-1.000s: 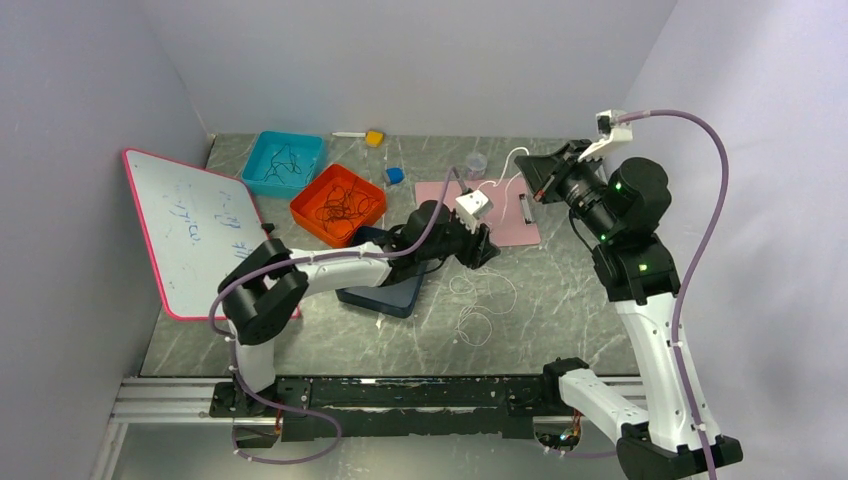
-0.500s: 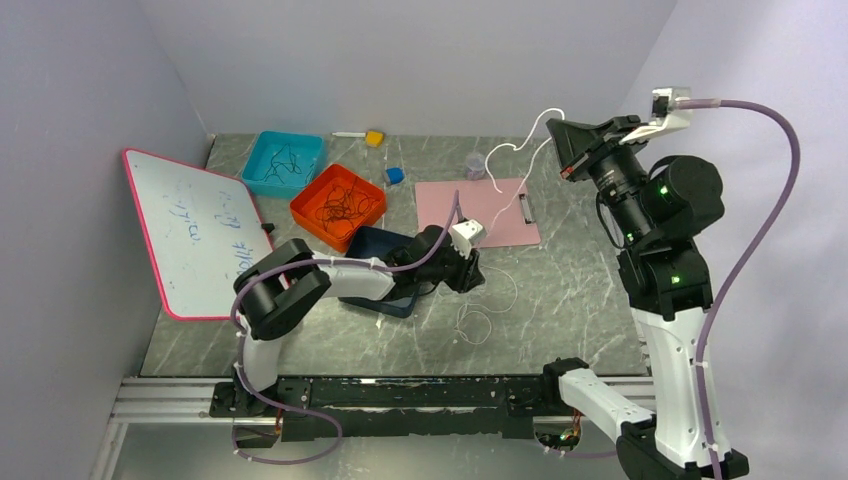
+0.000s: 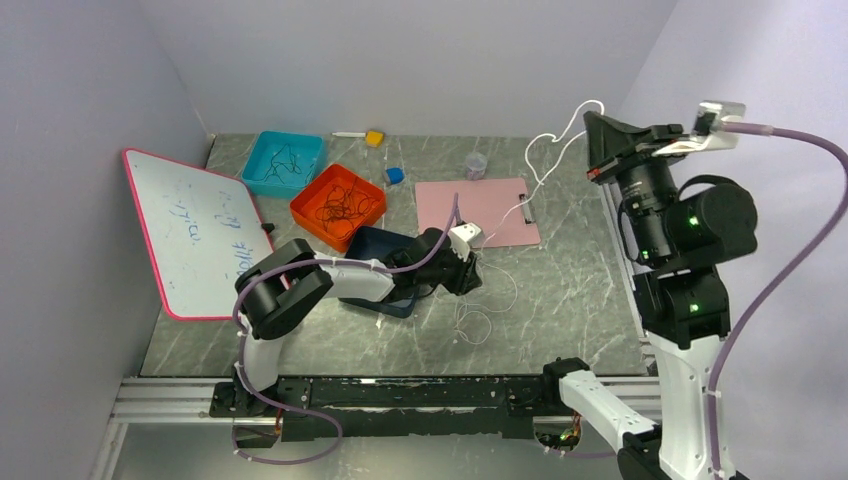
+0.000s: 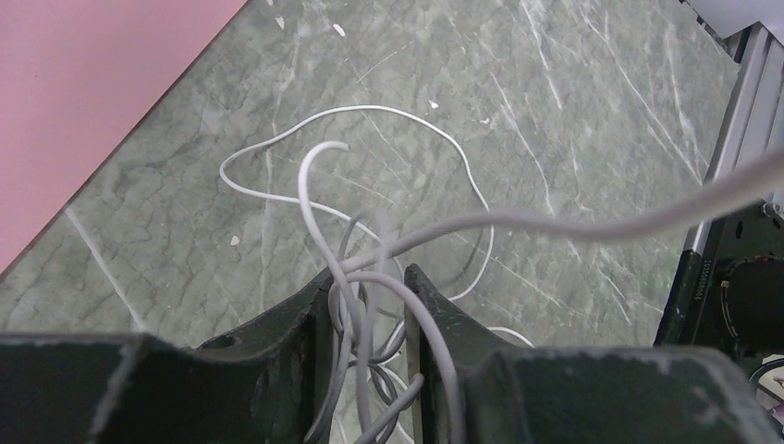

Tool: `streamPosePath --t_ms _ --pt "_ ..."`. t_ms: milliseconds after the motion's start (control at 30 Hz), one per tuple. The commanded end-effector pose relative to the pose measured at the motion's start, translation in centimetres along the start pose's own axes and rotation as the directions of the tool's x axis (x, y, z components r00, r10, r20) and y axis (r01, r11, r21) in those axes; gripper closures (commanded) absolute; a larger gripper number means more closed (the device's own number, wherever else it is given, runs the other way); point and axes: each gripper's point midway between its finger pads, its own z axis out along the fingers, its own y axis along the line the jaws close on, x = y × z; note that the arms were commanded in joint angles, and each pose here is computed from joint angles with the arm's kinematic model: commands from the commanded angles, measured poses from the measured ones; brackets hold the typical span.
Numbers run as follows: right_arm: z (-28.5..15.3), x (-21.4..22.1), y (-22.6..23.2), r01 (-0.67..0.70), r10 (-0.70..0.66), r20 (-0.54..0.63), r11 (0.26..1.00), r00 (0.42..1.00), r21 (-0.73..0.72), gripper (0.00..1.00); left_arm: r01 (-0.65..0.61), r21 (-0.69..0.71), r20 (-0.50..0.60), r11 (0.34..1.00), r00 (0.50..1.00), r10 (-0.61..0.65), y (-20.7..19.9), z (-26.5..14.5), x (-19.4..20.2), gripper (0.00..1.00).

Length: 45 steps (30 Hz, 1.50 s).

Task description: Untangle the cables

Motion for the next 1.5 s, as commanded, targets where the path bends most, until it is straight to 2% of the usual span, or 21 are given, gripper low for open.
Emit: streamPosePath --t_ms 0,200,367,500,667,800,1033,1233,1467 --pt "-1.9 -6.2 -0.3 0.045 -0.056 0.193 0.997 0.98 0.059 1.0 0.013 -0.012 -0.008 1.0 1.0 -0.013 0.3 0.3 1.3 0.66" --pt "-3.1 -8.7 -0.9 0.065 -0.094 0.257 0.991 0.962 0.118 1.0 0.022 -0.025 -0.012 0.999 1.0 -0.023 0.6 0.2 1.8 0.69" --pt "-2.9 -8.4 -1.0 0.07 -0.099 0.247 0.99 0.964 0.122 1.0 0.024 -0.027 -0.018 0.999 1.0 -0.024 0.6 0.2 1.8 0.75" --pt "-2.6 -7.0 -1.4 0.072 -0.098 0.209 0.989 0.973 0.13 1.0 0.017 -0.03 0.008 0.999 1.0 -0.017 0.2 -0.4 0.1 0.64" --pt "-2.3 -5.0 -1.9 0.068 -0.089 0.155 0.989 0.984 0.134 1.0 -0.004 -0.055 0.081 0.998 0.997 0.009 -0.7 -2.4 -4.0 0.45" --pt "-1.7 -3.3 -1.7 0.079 -0.09 0.108 0.991 0.99 0.106 1.0 -0.018 -0.082 0.149 0.996 0.988 0.03 -1.3 -4.6 -7.3 0.35" --pt "-0.2 -0.6 -0.7 0.086 -0.087 0.026 0.996 0.996 0.023 1.0 -0.017 -0.177 0.236 0.984 0.97 0.059 -0.9 -8.9 -10.7 0.32" --pt "2.1 2.1 0.4 0.068 -0.071 -0.041 0.995 0.997 -0.068 1.0 0.033 -0.254 0.312 0.967 0.949 0.049 1.1 -13.0 -11.8 0.31" --pt "3.9 4.2 2.5 -0.007 -0.012 -0.096 0.981 0.995 -0.193 1.0 0.114 -0.348 0.344 0.93 0.939 0.013 4.6 -16.8 -13.1 0.31"
